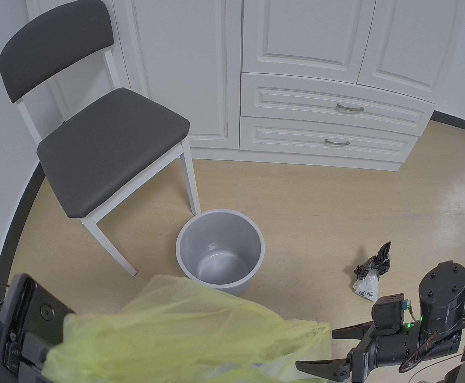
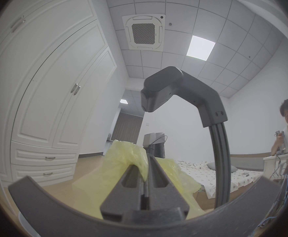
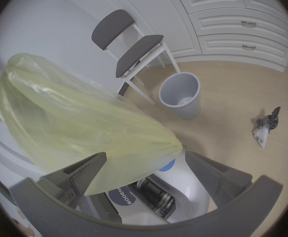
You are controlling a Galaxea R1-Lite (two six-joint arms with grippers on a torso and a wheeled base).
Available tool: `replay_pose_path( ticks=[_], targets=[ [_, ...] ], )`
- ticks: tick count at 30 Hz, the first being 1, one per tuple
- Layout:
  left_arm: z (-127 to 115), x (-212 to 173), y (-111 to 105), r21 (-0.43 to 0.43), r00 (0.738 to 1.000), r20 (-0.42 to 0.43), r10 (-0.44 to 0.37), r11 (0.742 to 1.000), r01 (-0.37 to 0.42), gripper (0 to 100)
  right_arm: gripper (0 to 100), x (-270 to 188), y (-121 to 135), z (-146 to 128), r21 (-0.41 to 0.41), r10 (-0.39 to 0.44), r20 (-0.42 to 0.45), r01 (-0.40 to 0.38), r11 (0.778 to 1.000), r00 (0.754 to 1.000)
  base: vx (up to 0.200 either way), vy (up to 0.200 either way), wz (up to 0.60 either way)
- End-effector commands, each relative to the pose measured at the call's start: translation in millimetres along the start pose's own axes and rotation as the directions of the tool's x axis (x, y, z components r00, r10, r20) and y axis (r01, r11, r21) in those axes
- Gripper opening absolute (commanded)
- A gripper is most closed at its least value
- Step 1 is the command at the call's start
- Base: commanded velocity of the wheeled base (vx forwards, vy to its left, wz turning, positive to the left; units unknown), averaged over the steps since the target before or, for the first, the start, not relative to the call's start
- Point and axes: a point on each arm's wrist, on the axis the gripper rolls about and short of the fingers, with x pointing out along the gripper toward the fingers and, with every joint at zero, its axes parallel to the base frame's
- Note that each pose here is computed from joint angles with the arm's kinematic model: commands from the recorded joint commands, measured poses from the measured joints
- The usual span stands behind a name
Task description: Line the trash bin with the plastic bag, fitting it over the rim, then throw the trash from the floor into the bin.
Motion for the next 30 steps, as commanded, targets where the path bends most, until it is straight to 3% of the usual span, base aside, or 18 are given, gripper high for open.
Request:
replay_pose_path(
  ticks=[1,16,25,30],
  targets=[
    [3,0,-7,-0.003,0.999,0.019,-0.039,0.999,0.039,0,100,8,-2,3,0.015,-0.016,0.003,0.016,1.000,1.000,0.000,0.000,0.00],
    [7,3,-23,-0.021,0.989,0.059,-0.138,0.990,0.140,0,100,10,-3,13,0.104,0.020,0.112,-0.031,0.994,0.994,0.000,0.000,0.00],
    [1,4,-33,-0.061,0.976,0.052,-0.210,0.975,0.214,0,100,9,-4,11,0.105,0.017,0.109,-0.029,0.994,0.994,0.000,0.000,0.00],
    [-2,4,-34,-0.074,0.976,0.041,-0.214,0.974,0.216,0,100,8,-5,9,0.097,0.020,0.107,-0.030,0.995,0.994,0.000,0.000,0.00]
  ],
)
